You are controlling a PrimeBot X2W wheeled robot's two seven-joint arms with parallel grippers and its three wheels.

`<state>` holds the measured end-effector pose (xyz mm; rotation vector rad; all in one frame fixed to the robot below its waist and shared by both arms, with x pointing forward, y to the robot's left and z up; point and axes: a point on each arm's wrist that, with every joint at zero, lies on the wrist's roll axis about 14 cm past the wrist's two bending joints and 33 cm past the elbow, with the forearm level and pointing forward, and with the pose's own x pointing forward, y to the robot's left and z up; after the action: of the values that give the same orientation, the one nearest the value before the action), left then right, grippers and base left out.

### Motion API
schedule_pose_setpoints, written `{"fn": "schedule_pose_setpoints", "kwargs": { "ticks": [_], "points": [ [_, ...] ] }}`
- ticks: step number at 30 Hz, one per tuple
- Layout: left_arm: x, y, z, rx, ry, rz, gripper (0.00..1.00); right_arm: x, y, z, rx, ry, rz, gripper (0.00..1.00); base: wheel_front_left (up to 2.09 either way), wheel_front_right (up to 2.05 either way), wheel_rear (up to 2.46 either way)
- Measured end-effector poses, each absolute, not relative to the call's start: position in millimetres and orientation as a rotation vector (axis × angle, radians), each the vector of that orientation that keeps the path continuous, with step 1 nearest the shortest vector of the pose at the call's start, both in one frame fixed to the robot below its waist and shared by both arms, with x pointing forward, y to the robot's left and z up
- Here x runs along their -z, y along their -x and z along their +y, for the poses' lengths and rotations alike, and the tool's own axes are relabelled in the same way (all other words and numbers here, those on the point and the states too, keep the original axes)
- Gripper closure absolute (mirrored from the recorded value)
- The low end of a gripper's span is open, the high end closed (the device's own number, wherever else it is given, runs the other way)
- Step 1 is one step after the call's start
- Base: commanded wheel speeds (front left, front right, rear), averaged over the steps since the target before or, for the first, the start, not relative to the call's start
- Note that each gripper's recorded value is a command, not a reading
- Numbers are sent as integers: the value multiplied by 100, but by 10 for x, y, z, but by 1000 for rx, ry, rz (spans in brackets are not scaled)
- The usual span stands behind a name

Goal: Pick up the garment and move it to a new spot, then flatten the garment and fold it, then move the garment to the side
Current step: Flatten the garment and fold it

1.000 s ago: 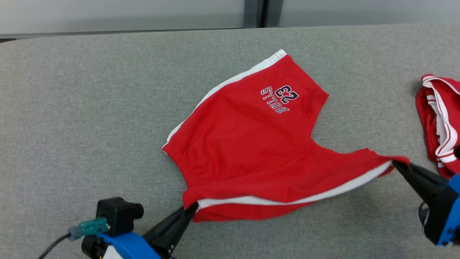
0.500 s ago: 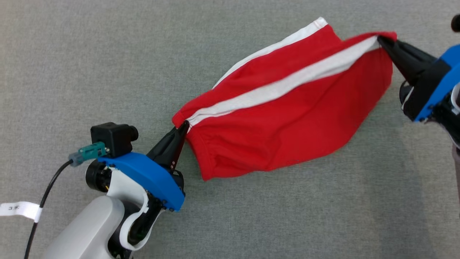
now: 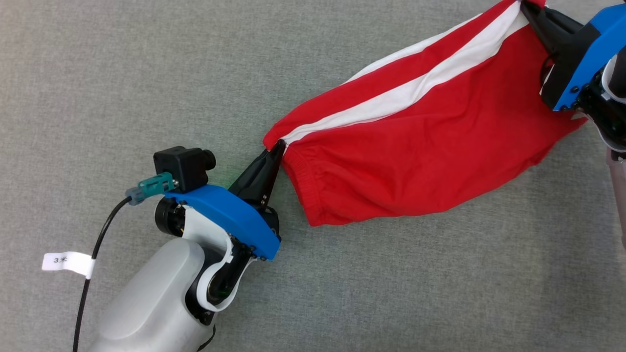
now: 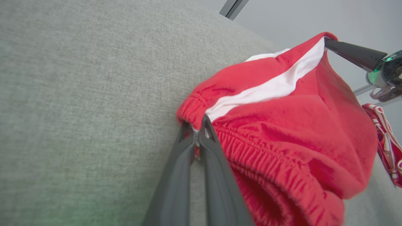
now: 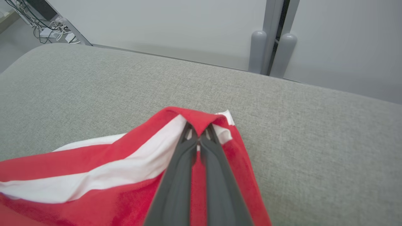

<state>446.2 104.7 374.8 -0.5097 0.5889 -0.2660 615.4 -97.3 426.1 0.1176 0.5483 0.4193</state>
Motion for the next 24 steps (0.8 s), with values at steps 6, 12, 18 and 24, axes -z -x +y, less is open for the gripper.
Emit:
{"fn": "schedule_pose_setpoints", "kwargs": {
  "ticks": [6, 12, 18, 24],
  "points": [
    [-3739, -4475, 1087, 243, 523, 572, 0, -4144, -6188, -912, -424, -122, 555, 0, 0, 0, 0],
    [-3918, -4404, 1121, 238, 544, 488, 0, -4249, -6074, -919, -444, -107, 551, 0, 0, 0, 0],
    [-4182, -4342, 1404, 173, 524, 315, 0, -4353, -5883, -1104, -424, -79, 547, 0, 0, 0, 0],
    [-4293, -4338, 1644, 136, 402, 222, 0, -4258, -5733, -1276, -382, -87, 562, 0, 0, 0, 0]
  ]
}}
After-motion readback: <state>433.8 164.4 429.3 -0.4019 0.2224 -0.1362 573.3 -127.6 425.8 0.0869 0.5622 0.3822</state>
